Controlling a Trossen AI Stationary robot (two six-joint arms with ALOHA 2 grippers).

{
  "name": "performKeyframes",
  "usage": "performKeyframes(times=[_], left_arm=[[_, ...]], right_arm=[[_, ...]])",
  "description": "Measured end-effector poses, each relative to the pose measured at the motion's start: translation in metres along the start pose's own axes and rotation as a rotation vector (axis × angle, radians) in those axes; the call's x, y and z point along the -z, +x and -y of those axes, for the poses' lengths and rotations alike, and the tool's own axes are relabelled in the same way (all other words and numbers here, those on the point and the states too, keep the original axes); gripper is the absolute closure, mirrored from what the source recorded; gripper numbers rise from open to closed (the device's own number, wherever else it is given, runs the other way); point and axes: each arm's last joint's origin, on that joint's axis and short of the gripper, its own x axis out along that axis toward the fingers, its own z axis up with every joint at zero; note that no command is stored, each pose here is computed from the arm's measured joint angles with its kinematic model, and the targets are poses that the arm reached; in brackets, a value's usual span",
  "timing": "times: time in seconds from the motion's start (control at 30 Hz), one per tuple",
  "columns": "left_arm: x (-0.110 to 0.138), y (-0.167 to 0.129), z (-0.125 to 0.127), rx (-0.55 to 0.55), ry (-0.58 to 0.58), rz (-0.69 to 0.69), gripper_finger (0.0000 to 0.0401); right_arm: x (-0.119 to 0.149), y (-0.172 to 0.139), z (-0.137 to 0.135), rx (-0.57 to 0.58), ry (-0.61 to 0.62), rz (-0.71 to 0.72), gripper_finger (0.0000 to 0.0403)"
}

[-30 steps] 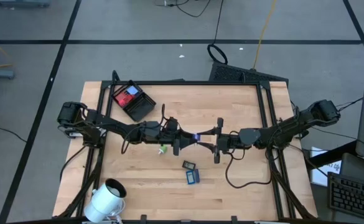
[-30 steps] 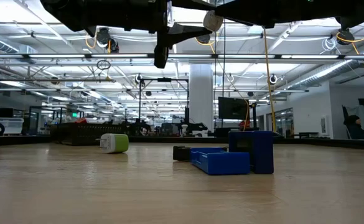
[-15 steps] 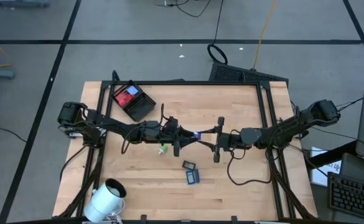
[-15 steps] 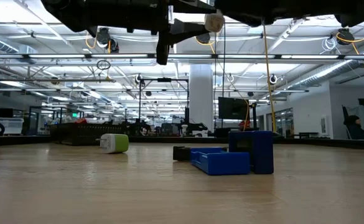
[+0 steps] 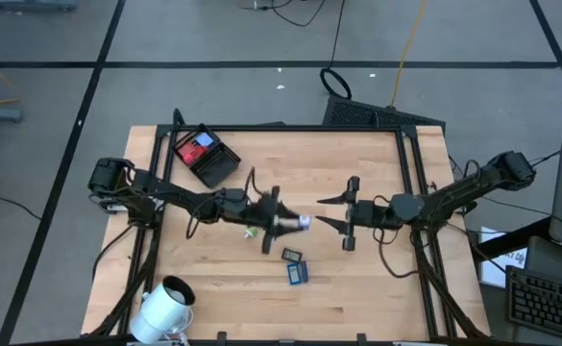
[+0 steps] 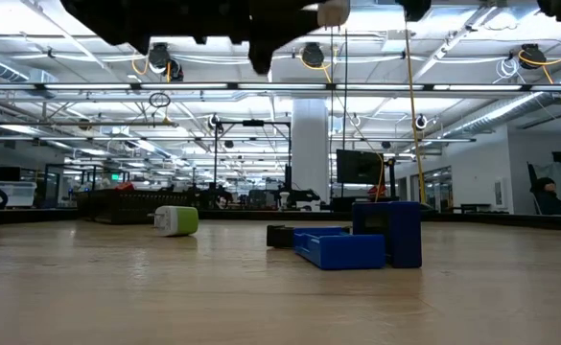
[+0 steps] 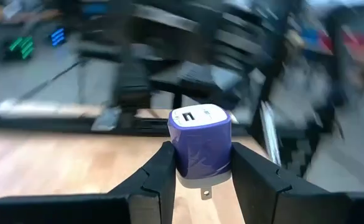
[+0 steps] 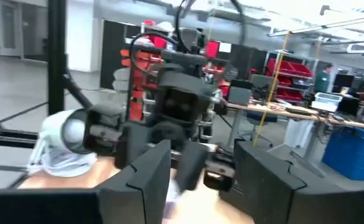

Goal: Pick & Place Office items
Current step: Put the purple charger adapter into the top black bin

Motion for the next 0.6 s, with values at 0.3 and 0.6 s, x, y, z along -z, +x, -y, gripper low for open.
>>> performKeyframes(times=[0.3, 0.6], left_arm=[[0.019, -0.005, 0.068, -0.106, 0.881, -0.164, 0.0275], [0.002, -0.021, 0.125, -0.218, 1.181, -0.034, 0.0261]], right_arm=[[-0.009, -0.013, -0.002, -0.037, -0.010, -0.016, 0.0239], [-0.006, -0.013, -0.001, -0.035, -0.022, -0.040, 0.0243]])
